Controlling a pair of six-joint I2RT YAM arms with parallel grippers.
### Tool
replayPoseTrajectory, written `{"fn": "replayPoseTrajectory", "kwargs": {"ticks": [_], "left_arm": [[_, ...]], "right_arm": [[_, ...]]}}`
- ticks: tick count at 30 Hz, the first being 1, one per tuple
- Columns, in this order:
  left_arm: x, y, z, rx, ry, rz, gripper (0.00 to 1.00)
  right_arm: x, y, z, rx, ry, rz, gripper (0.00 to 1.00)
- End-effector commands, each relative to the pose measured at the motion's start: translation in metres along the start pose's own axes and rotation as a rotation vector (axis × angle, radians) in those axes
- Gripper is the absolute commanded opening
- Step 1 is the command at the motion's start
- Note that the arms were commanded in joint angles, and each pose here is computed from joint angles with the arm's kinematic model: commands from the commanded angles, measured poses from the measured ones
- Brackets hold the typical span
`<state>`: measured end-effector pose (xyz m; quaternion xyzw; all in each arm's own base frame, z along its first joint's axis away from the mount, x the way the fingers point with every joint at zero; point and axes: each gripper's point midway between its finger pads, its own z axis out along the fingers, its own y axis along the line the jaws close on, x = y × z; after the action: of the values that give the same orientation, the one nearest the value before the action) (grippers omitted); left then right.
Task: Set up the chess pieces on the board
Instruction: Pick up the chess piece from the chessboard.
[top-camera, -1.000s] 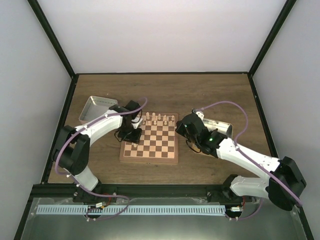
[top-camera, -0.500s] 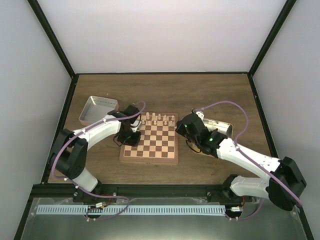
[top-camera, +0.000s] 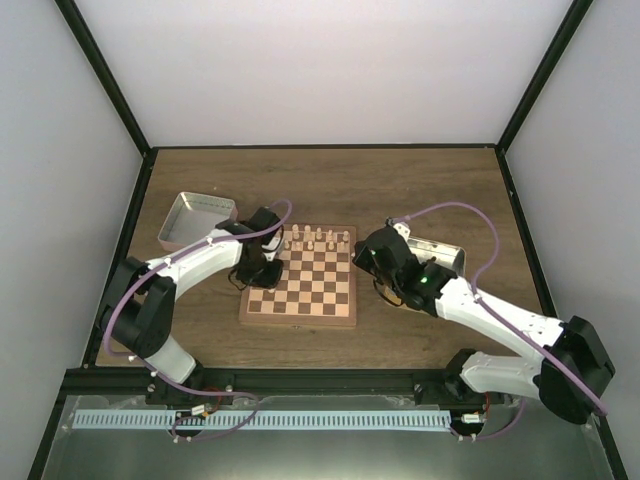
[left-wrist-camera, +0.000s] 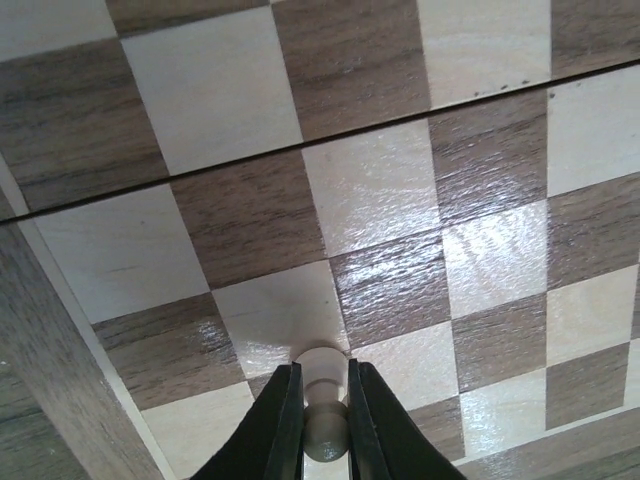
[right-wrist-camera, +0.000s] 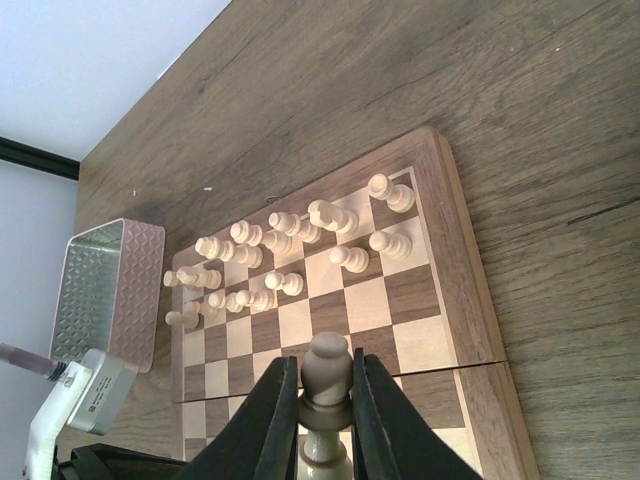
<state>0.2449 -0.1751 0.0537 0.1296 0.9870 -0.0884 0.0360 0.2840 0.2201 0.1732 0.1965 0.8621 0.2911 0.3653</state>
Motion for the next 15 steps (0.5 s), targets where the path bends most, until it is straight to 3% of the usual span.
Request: {"fn": "replayPoseTrajectory", "kwargs": {"ticks": [1, 15], "left_arm": [[-0.015, -0.015, -0.013, 0.031, -0.059, 0.033, 0.09], [-0.071, -0.074, -0.034, 0.041, -0.163, 0.168, 0.09]], "right_arm": [[-0.01, -0.011, -0.007, 0.039, -0.056, 0.006, 0.12], [-0.025, -0.033, -0.026, 0.1, -0.145, 0.002, 0.12]]}}
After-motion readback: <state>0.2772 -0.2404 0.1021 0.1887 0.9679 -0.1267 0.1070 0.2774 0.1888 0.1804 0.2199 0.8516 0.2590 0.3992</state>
